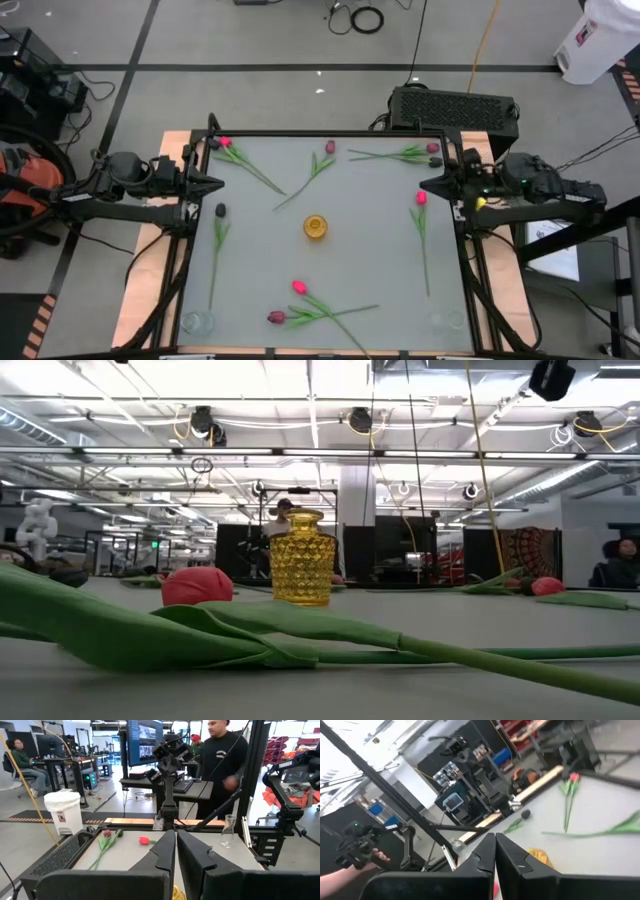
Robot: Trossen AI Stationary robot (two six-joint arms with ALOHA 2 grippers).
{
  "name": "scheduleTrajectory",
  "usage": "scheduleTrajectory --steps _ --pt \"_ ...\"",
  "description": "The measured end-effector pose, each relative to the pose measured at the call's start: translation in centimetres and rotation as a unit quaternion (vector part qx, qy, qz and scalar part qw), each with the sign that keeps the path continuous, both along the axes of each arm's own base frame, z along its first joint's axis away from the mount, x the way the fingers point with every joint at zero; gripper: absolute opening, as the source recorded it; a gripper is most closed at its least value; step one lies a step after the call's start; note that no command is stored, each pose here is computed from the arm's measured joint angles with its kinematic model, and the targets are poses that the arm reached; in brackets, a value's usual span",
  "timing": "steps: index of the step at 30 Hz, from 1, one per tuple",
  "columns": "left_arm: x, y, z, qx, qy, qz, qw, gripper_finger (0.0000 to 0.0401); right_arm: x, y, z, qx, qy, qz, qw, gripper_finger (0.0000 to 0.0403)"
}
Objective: Sort flowers into vase by color
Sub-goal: Put the middle right pink flower into the yellow vase
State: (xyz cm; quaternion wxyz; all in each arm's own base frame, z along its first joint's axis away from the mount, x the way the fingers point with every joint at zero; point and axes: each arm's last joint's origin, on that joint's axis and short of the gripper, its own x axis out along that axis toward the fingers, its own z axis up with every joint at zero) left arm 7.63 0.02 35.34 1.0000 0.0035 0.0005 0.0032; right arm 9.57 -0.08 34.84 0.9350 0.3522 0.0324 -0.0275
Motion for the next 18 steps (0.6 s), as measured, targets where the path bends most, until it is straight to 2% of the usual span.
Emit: scheduleTrajectory --steps 5,7,11,18 --pt "0.0 0.0 0.0 0.000 -0.001 0.000 1.000 0.0028 1.8 0.0 -0.7 0.017 0.038 -0.002 0.999 0.0004" --pt "0.0 0.0 0.1 -0.015 -0.008 0.000 1.000 0.0028 2.5 0.0 -0.9 0.018 0.052 -0.003 0.998 0.0004" --pt "0.0 0.0 0.5 -0.094 -0.026 -0.002 0.995 0.0028 3.1 -0.1 -1.6 0.021 0.086 -0.023 0.996 0.0004" --pt "0.0 0.2 0.8 -0.224 -0.046 0.018 0.973 0.0028 2.6 -0.5 -2.9 0.024 0.152 -0.088 0.984 0.0004"
